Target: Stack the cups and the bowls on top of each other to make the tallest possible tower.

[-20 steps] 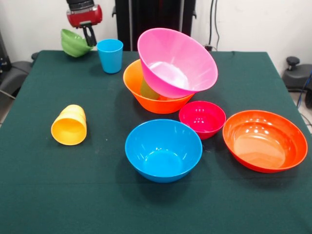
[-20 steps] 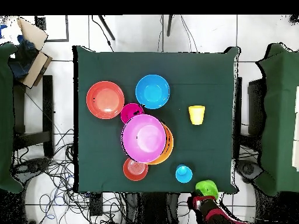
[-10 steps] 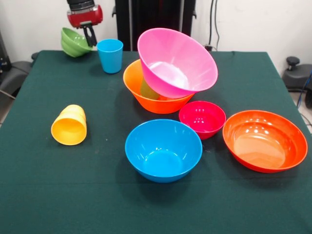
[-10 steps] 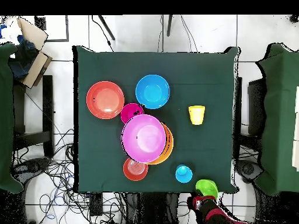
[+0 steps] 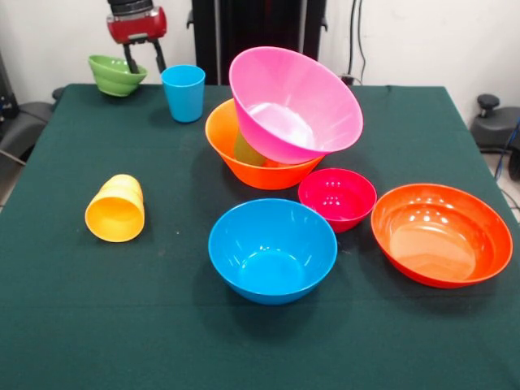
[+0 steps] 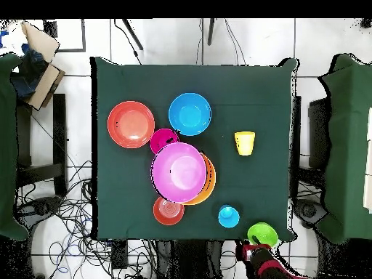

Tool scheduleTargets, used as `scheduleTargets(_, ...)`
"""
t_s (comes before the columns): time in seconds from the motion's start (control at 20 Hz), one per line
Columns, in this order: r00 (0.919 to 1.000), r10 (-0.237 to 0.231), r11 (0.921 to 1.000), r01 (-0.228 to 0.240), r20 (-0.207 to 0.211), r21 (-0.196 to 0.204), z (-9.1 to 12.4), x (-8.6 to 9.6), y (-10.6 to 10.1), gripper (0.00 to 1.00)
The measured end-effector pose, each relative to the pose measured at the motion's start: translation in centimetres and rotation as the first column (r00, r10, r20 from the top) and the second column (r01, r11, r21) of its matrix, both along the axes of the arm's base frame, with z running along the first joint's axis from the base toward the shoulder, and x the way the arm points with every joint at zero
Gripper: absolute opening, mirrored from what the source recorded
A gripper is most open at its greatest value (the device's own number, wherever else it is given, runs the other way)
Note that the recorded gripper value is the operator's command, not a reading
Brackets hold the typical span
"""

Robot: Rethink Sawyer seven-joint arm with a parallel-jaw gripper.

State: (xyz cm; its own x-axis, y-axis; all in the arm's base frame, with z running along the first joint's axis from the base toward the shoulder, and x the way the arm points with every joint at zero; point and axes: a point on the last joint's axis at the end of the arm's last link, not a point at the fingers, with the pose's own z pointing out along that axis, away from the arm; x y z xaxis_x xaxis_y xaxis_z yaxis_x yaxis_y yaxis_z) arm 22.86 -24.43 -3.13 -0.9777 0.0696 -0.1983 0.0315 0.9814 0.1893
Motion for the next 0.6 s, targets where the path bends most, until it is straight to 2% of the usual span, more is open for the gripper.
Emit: scheduleTargets(0.6,0.9998,-0.016,0.9995,0.017,0.014,-0.029,0.7,0.4,-1.4,1.0)
